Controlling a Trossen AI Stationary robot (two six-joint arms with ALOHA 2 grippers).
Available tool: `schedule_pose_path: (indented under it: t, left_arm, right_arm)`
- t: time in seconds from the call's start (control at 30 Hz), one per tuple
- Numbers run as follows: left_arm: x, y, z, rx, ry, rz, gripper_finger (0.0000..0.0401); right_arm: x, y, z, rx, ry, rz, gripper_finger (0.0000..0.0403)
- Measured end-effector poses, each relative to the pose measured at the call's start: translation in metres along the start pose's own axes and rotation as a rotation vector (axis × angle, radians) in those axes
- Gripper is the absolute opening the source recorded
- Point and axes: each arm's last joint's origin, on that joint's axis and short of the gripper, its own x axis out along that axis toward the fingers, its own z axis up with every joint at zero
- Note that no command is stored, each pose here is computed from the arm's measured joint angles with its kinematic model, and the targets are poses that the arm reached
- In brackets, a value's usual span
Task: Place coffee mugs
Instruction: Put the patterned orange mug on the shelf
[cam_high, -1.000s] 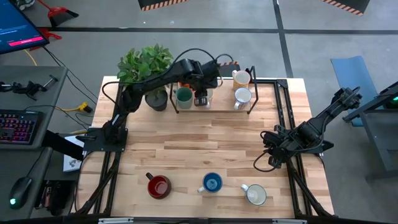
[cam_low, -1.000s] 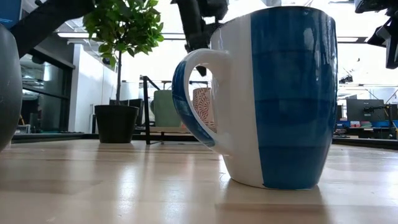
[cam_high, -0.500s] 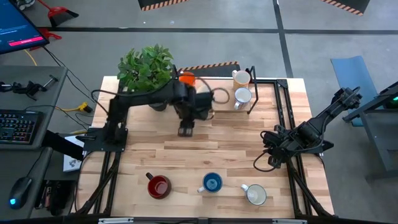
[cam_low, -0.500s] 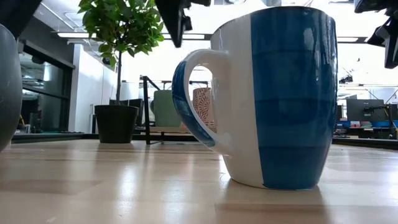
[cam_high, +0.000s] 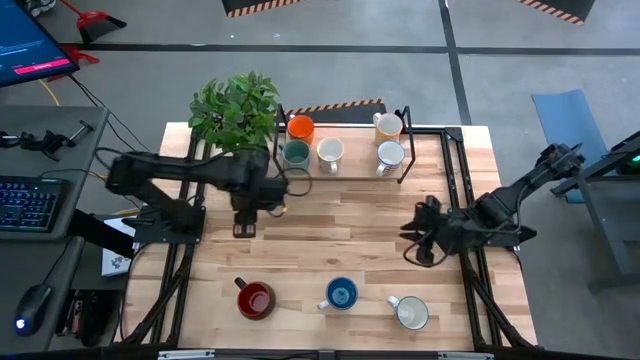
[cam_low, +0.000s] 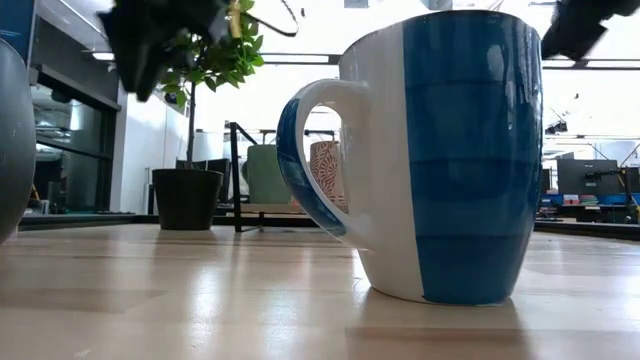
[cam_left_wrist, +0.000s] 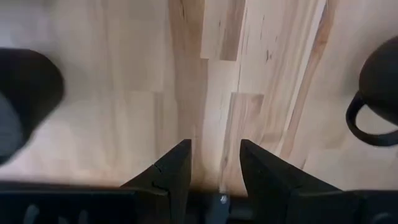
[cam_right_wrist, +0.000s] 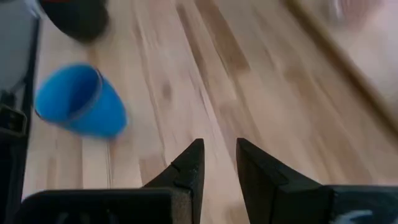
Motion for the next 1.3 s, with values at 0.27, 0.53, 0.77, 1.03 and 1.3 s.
schedule_pose_path:
  t: [0.27, 0.53, 0.77, 1.03, 1.3]
  left_arm:
    - [0.033, -0.004, -0.051, -0.097, -0.191, -0.065, 0.0126]
    - [0.052, -0.004, -0.077, -0.176, -0.312, -0.100, 0.0126]
    - [0.064, -0.005, -0.074, -0.153, -0.399, -0.116, 0.0126]
    - [0.070, -0.005, -0.073, -0.123, -0.403, -0.106, 0.0126]
    - [0.070, -0.004, -0.073, -0.127, -0.410, -0.079, 0.0126]
  right_arm:
    - [0.036, -0.015, 0.042, -0.199, -0.160, -0.109, 0.0073]
    - [0.070, -0.079, 0.085, -0.125, -0.230, -0.169, 0.0073]
    - [0.090, -0.117, 0.132, -0.179, -0.261, -0.033, 0.0073]
    - [0.122, -0.155, 0.182, -0.239, -0.051, -0.062, 0.0073]
    - [0.164, -0.158, 0.184, -0.311, 0.188, 0.064, 0.0073]
